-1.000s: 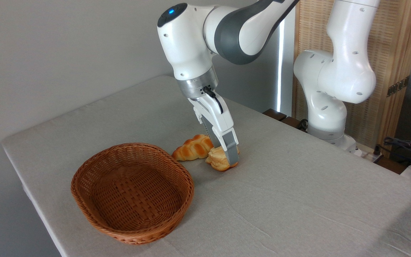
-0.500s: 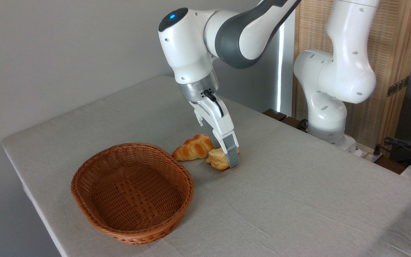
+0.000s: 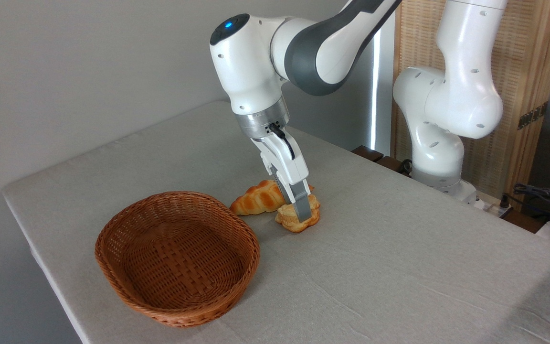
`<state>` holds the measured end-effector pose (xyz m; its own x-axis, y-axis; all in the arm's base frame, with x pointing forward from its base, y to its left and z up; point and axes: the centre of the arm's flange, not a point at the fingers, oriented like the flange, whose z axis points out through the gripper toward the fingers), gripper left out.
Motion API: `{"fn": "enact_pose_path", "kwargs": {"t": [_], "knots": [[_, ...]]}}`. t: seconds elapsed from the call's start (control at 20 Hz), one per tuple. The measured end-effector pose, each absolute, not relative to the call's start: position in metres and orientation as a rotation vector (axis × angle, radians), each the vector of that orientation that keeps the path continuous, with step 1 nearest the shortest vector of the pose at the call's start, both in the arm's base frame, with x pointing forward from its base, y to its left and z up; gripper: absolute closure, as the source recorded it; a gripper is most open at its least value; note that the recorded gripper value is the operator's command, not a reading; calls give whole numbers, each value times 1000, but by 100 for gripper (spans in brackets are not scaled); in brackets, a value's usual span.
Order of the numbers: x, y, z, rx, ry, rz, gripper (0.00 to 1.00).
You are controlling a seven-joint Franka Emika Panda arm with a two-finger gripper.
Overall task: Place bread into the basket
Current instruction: 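Lift the bun and carry it over the wicker basket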
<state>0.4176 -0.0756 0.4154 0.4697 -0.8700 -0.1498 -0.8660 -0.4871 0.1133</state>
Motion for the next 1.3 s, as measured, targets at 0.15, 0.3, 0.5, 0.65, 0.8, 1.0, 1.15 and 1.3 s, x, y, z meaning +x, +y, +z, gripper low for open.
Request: {"fn": "enact_pose_path", "kwargs": {"t": [0.15,0.3,0.5,0.65,0.8,1.0,1.15,1.3], "knots": [[418,-76,415,2675,-1582,-291,94],[418,-76,416,2675,-1582,-290,98],[418,-76,416,2675,-1583,-290,100],[418,-76,416,2675,-1583,-289,100],[419,-76,418,2677,-1584,-283,100],[431,-78,436,2687,-1588,-253,100],[445,-83,456,2681,-1589,-278,100],[468,-92,492,2682,-1600,-269,100]]}}
